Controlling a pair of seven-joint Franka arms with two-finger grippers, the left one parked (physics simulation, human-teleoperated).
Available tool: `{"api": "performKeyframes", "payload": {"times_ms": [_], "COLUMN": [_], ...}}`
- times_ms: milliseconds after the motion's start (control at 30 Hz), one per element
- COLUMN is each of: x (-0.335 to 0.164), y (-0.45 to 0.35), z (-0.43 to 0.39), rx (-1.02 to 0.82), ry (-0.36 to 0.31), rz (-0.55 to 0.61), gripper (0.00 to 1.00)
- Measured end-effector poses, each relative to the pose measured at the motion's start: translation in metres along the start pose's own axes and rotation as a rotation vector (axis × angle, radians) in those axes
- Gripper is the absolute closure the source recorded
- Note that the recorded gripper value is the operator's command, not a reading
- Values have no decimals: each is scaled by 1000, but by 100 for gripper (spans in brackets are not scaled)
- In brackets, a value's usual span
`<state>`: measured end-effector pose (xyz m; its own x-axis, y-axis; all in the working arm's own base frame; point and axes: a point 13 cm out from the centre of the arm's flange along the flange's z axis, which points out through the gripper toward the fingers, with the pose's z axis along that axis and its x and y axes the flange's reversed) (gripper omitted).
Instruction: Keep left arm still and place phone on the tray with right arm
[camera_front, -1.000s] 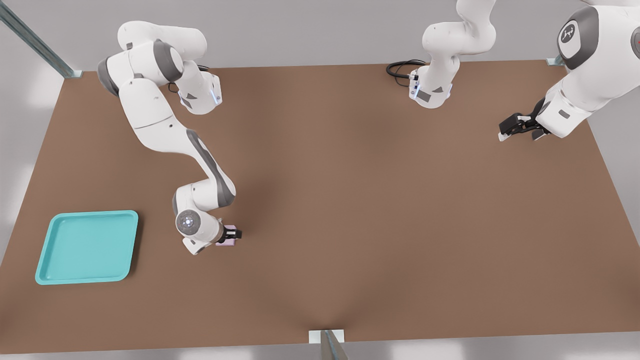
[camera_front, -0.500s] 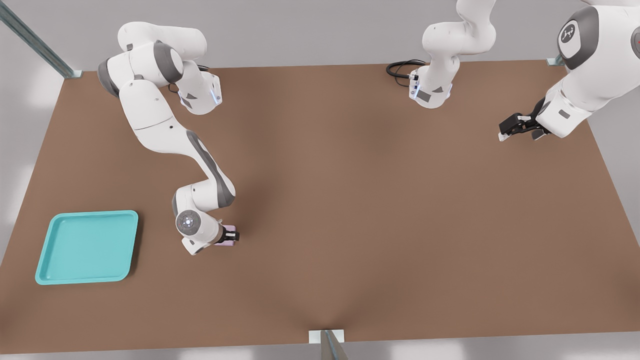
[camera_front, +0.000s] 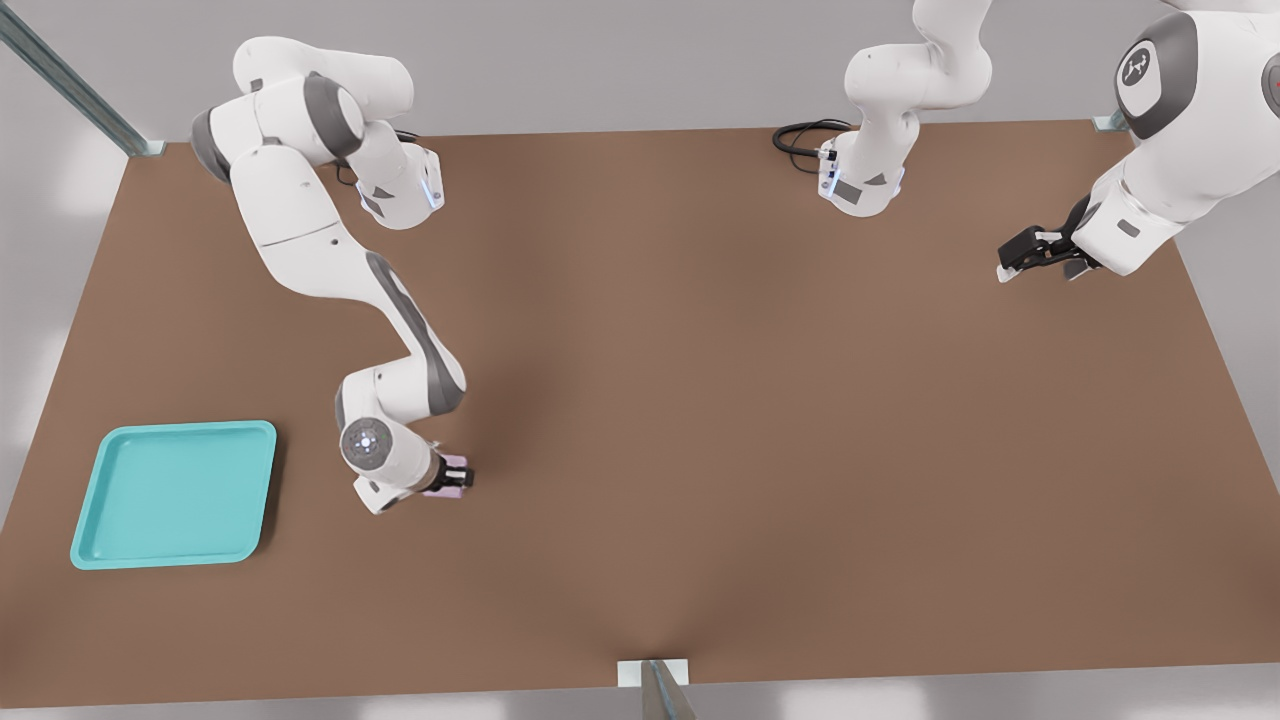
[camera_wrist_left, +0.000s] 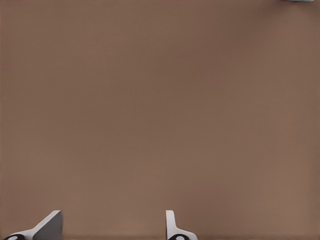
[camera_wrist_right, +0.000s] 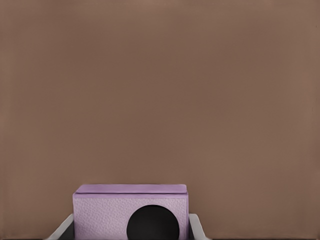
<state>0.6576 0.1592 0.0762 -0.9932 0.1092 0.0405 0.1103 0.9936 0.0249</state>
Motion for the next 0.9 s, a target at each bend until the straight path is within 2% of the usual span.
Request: {"api": "performKeyframes", "payload": {"times_ms": [167, 367, 500, 667, 900], "x": [-13, -22, -21, -48, -45], "y": [-49, -187, -276, -375, -421], "z": [-50, -77, -82, -94, -31], "rx": [9, -1, -11, -22, -40], "ry": [-5, 39, 50, -4, 63], "rz": [47, 157, 190, 183, 60], "gripper": [22, 22, 22, 22, 21]}}
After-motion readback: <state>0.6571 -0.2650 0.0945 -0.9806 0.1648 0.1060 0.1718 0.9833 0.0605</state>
